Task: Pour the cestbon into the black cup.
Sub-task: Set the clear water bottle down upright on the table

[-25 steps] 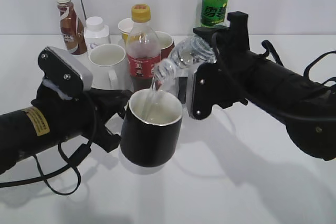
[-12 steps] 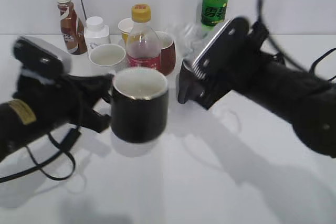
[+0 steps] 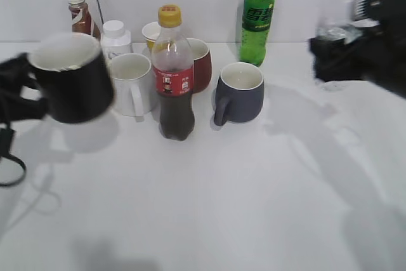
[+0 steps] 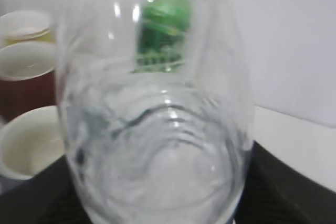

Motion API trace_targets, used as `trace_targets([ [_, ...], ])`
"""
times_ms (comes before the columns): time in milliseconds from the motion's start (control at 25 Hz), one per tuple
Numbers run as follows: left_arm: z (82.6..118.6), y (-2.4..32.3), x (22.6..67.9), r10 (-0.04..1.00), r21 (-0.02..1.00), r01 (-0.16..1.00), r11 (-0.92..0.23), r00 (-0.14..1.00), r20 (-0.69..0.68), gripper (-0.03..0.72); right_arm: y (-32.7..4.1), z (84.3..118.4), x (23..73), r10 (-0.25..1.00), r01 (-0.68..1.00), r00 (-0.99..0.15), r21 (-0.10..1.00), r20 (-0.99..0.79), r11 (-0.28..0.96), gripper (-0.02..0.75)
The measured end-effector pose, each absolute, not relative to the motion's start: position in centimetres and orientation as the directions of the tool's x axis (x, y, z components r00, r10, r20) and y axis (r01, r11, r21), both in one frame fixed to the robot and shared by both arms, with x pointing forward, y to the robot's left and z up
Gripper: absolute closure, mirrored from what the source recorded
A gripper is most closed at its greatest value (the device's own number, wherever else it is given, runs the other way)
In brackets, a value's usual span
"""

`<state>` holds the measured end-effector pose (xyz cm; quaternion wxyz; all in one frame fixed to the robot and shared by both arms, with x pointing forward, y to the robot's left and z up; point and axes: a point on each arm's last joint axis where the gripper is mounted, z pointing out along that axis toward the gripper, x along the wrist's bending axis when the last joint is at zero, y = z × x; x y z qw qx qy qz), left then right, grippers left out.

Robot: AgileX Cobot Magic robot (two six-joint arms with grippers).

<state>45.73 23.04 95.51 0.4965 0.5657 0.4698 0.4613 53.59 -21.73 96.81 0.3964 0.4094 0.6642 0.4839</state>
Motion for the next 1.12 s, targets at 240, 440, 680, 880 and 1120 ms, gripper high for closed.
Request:
trace_targets([
  [240, 94.3, 27.0, 49.6, 0.994, 0.990, 0.088, -0.108, -0.002, 0.109, 0.634, -24.3, 95.1, 54.9, 0.954, 0.163, -0.298, 0.981, -0.047, 0.100, 0.261],
  [440, 93.1, 28.2, 53.7, 0.992, 0.989, 0.089, -0.116, -0.032, 0.119, 0.634, -23.9, 92.0, 55.8, 0.947, 0.216, -0.322, 0.973, -0.011, 0.085, 0.261],
  [680, 89.7, 28.7, 56.9, 0.997, 0.989, 0.128, -0.079, 0.003, 0.079, 0.634, -23.7, 90.2, 56.8, 0.945, 0.199, -0.328, 0.978, 0.012, 0.057, 0.261],
  [880, 87.1, 28.1, 58.0, 0.993, 0.978, 0.180, -0.106, 0.071, 0.094, 0.634, -23.6, 88.8, 56.9, 0.942, 0.184, -0.334, 0.982, 0.030, 0.034, 0.261],
  [1120, 85.5, 28.0, 58.4, 0.991, 0.974, 0.199, -0.110, 0.091, 0.094, 0.634, -23.5, 86.7, 56.8, 0.940, 0.201, -0.338, 0.979, 0.048, 0.022, 0.261],
])
